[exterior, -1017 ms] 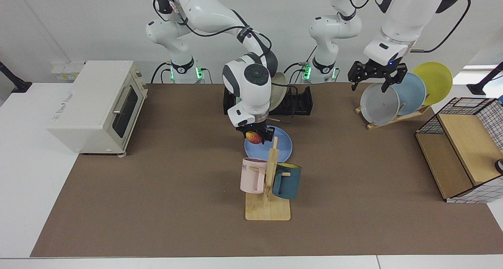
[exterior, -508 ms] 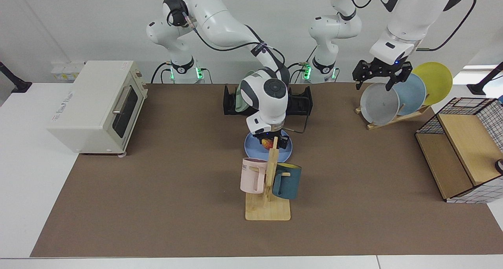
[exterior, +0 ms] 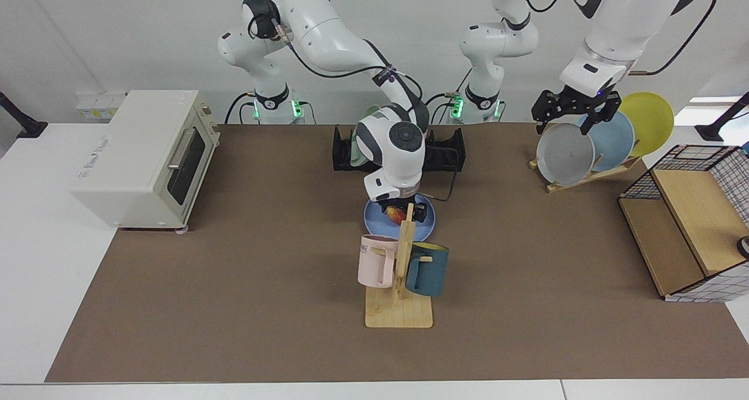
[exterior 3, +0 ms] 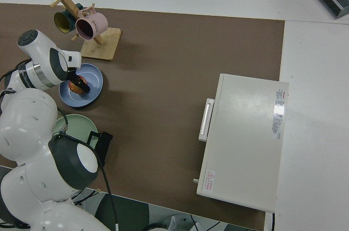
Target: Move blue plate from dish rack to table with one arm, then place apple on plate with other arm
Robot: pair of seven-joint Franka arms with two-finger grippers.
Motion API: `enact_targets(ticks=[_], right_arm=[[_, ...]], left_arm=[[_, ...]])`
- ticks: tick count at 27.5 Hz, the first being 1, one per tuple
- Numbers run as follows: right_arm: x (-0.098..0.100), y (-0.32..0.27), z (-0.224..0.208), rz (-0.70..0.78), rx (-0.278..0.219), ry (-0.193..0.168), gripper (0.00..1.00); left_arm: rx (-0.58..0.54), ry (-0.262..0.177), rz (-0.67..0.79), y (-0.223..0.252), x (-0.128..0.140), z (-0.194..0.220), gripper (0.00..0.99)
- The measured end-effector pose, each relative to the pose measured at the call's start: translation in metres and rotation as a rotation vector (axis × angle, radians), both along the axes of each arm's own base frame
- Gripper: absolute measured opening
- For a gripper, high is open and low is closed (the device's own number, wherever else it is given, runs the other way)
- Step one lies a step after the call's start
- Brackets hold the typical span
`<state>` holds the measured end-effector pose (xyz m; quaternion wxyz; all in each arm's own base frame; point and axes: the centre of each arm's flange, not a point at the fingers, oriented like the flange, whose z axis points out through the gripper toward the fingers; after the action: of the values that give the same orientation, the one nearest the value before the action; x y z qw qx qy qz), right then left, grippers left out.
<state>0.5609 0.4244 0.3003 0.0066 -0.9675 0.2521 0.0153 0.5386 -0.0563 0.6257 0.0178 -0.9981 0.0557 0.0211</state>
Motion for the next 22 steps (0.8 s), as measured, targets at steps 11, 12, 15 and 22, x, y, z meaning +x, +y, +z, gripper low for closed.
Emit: enact_targets(ticks=[11,12,15,22], right_arm=[[0.011,-0.027,0.103,-0.045,0.073,-0.073,1.00],[0.012,-0.032,0.113,-0.051,0.080,-0.082,1.00],[0.018,-0.052,0.140,-0.028,0.089,-0.097,1.00],[0.039,-0.119,0.171,0.160,0.070,-0.116,1.00]], left_arm=[[0.000,0.000,0.000,0.000,0.000,0.000,0.991],[0.000,0.000,0.000,0.000,0.000,0.000,0.991],[0.000,0.000,0.000,0.000,0.000,0.000,0.991],[0.000,0.000,0.000,0.000,0.000,0.000,0.991]])
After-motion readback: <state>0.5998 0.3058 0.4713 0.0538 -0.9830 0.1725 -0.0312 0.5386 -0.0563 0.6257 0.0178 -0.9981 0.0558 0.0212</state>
